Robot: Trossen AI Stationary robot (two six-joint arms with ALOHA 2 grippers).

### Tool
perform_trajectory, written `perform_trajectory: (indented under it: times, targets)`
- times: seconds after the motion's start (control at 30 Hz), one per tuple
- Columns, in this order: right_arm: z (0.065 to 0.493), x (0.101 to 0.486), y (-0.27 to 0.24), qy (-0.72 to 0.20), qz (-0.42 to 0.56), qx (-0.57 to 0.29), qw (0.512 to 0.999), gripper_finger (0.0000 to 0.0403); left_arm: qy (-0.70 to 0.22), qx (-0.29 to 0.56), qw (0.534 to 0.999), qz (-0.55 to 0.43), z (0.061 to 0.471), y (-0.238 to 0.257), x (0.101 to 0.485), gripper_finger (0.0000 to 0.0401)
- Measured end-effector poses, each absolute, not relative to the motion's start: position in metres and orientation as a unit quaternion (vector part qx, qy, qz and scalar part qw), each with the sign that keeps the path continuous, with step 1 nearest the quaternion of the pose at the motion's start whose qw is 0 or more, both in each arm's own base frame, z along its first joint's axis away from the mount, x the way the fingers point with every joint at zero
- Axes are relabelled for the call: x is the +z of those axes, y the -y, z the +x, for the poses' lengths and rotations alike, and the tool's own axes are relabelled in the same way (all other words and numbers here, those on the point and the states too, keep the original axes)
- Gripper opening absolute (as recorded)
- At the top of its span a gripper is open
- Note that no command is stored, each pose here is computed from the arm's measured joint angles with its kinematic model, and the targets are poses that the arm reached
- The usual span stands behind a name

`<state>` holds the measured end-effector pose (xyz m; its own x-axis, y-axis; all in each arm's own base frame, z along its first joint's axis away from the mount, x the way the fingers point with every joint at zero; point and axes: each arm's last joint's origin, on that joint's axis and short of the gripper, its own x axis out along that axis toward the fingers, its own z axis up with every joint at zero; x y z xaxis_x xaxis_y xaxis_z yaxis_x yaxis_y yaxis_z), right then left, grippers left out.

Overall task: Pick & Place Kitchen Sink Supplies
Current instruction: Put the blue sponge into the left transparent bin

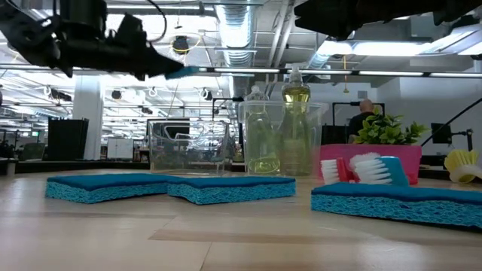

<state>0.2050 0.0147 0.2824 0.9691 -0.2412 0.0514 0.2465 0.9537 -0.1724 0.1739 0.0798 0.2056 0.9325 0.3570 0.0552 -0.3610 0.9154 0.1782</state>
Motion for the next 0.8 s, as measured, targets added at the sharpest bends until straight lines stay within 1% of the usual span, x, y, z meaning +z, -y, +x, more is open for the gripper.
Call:
perform_trajectory:
  times: [0.13, 0.33, 0.43, 0.57, 0.7, 0.8]
  targets:
    - [0.205, 0.283, -0.015, 0.017, -0.088, -0.124, 0.988, 0.026, -0.008, 0.191, 0.978, 0.088, 0.178, -0.085, 0.197, 0.0008]
    - [0.205, 0.283, -0.015, 0.018, -0.088, -0.124, 0.988, 0.026, -0.005, 0.189, 0.978, 0.089, 0.182, -0.087, 0.193, 0.0008]
    - [0.205, 0.283, -0.015, 0.018, -0.088, -0.124, 0.988, 0.026, -0.003, 0.196, 0.977, 0.087, 0.184, -0.088, 0.192, 0.0017]
    - [0.205, 0.283, -0.015, 0.018, -0.088, -0.124, 0.988, 0.026, -0.004, 0.203, 0.977, 0.066, 0.185, -0.089, 0.19, 0.0049]
    - [0.205, 0.283, -0.015, 0.018, -0.088, -0.123, 0.988, 0.026, 0.013, 0.214, 0.977, 0.013, 0.184, -0.089, 0.192, 0.0091]
    - [0.205, 0.283, -0.015, 0.018, -0.088, -0.124, 0.988, 0.026, 0.035, 0.201, 0.979, -0.023, 0.182, -0.088, 0.196, 0.0116]
